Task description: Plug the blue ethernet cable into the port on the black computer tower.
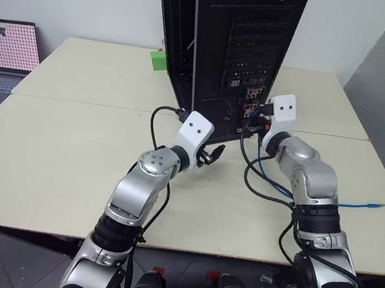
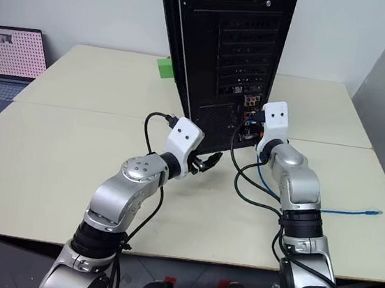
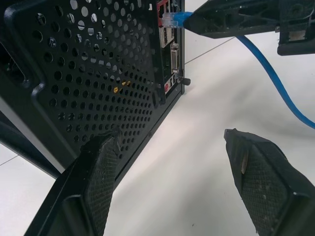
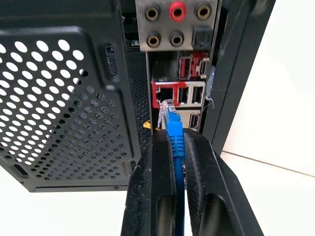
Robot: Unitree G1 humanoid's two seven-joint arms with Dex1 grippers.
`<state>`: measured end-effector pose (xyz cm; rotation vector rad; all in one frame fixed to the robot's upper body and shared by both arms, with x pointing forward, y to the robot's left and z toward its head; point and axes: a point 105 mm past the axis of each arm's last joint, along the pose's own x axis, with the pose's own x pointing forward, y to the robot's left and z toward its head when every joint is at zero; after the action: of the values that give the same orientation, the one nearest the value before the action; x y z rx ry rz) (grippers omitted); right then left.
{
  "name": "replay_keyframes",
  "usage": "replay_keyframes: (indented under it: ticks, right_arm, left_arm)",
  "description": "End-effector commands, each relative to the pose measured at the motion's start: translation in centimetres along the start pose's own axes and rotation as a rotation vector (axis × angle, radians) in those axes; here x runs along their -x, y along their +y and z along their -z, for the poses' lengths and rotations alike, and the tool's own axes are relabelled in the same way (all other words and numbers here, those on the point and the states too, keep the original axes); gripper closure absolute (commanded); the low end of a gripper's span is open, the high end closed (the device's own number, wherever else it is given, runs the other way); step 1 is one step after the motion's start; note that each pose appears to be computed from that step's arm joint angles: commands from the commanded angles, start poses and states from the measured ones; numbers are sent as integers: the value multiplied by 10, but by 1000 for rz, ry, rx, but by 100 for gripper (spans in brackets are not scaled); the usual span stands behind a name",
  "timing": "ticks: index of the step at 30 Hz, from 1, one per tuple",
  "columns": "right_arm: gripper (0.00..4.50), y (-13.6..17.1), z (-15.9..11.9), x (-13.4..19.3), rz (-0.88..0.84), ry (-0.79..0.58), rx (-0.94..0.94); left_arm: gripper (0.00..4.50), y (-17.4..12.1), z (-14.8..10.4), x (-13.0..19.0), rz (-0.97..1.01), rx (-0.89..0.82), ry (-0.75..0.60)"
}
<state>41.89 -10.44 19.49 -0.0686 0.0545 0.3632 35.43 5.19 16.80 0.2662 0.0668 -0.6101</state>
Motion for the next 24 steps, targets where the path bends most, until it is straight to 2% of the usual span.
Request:
replay_keyframes:
  ticks: [1, 7, 24]
  right_arm:
    - [450, -3, -31, 1, 6, -98, 21]
    - [450, 0, -39, 1, -9, -112, 25]
    - [450, 11, -36, 0, -56, -96, 53]
  left_arm:
    - [96, -4, -15, 4, 10, -33, -60]
    - [96, -4, -15, 3, 12, -35, -60]
    - [96, -5, -14, 2, 14, -38, -58]
